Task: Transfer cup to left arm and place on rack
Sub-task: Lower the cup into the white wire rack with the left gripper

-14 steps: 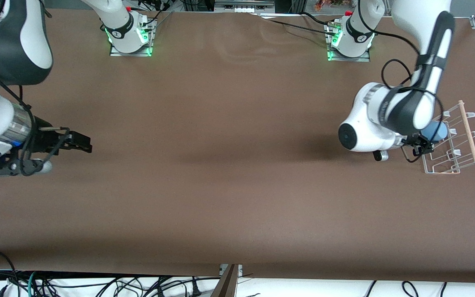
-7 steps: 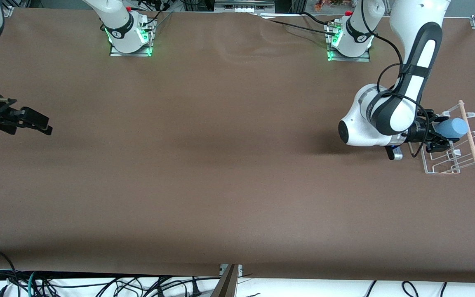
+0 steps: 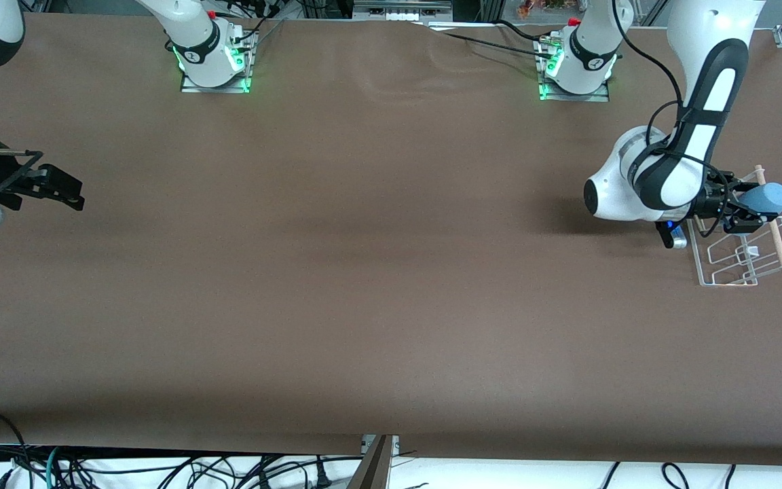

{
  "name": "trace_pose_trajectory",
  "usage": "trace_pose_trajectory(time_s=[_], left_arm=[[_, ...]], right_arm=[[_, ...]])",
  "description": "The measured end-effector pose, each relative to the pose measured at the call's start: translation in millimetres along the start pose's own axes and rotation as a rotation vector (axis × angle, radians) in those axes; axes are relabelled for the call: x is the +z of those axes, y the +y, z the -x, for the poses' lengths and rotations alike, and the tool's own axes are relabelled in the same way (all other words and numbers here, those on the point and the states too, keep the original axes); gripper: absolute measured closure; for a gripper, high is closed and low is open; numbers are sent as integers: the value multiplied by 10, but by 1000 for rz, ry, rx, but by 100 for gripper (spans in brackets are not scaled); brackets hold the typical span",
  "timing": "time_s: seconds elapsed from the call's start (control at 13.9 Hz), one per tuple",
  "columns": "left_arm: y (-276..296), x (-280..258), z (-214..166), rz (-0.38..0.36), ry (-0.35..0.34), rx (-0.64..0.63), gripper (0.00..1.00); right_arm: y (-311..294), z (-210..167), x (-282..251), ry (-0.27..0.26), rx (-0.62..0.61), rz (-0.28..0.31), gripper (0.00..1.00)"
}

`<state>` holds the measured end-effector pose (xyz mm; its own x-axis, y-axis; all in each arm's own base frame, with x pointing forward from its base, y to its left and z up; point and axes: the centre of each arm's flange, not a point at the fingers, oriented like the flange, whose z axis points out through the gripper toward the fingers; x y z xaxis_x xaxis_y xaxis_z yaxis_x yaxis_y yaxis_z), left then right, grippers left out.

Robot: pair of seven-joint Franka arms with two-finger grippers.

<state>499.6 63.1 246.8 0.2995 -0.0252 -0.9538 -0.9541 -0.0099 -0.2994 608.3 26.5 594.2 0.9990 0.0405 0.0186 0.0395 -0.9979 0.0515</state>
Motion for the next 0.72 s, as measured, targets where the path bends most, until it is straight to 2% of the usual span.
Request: trace_pose_trajectory(time_s=[0.22,0.72], left_arm=[[149,187,-90,-7,15,-19,23],[356,171,-252,-17,32,-6,23]], right_arm=[[-48,1,-5,1,-16,2,0],[-54,5,-2,-3,-20,2,0]])
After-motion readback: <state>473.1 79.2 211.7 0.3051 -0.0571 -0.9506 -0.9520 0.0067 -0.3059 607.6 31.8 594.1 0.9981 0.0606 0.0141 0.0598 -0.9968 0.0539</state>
